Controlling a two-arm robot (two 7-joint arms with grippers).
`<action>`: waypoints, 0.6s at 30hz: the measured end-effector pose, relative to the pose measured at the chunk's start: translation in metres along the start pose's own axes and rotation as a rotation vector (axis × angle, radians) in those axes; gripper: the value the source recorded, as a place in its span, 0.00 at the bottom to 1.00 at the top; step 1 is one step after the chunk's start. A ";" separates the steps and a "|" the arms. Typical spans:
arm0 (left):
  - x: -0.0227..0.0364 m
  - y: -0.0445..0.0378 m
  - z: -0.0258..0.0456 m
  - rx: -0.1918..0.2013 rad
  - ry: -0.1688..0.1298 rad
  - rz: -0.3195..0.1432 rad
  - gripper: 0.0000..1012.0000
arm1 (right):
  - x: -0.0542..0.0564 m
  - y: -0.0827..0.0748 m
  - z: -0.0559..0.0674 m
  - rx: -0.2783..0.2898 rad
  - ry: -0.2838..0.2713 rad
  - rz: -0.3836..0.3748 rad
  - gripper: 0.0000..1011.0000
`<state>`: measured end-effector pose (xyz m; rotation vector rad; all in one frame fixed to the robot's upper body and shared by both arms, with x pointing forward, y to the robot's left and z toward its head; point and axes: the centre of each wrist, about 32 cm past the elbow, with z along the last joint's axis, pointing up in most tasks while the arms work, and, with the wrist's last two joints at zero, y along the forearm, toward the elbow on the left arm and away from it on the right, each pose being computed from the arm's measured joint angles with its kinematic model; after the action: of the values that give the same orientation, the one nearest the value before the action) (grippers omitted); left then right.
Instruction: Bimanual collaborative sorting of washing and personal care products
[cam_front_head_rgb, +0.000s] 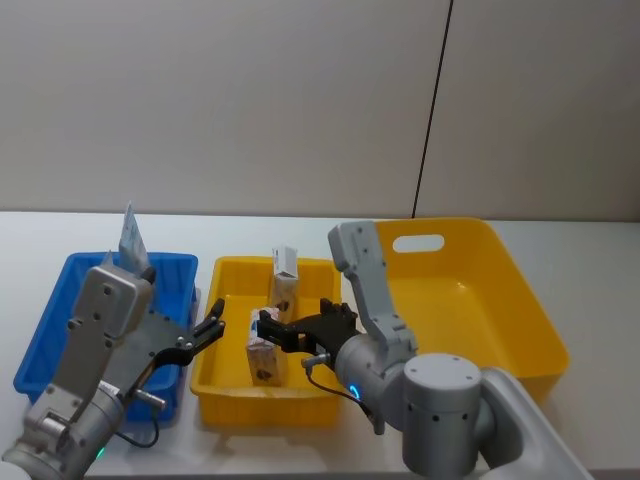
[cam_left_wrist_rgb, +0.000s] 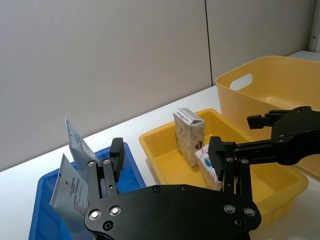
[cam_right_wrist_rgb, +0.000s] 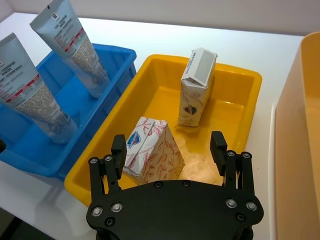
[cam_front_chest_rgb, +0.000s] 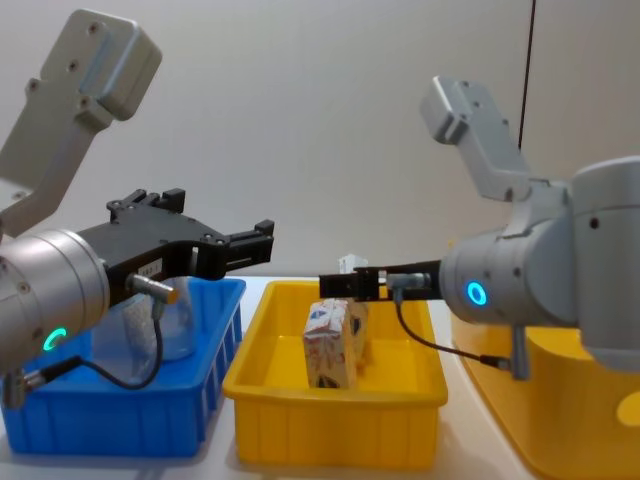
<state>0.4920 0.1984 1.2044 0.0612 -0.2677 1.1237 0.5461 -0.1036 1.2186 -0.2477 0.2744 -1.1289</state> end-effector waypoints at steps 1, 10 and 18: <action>0.0000 0.0000 0.0000 0.000 0.000 0.000 0.99 | 0.000 0.001 0.001 -0.004 0.001 -0.001 0.99; 0.0000 0.0000 0.0000 0.000 0.000 0.000 0.99 | -0.003 0.015 0.004 -0.038 0.006 0.002 0.99; 0.0000 0.0000 0.0000 0.000 0.000 0.000 0.99 | -0.002 0.028 0.006 -0.065 0.004 0.021 0.99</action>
<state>0.4920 0.1984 1.2044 0.0611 -0.2676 1.1237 0.5708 -0.0897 1.2150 -0.2995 0.3171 -1.1008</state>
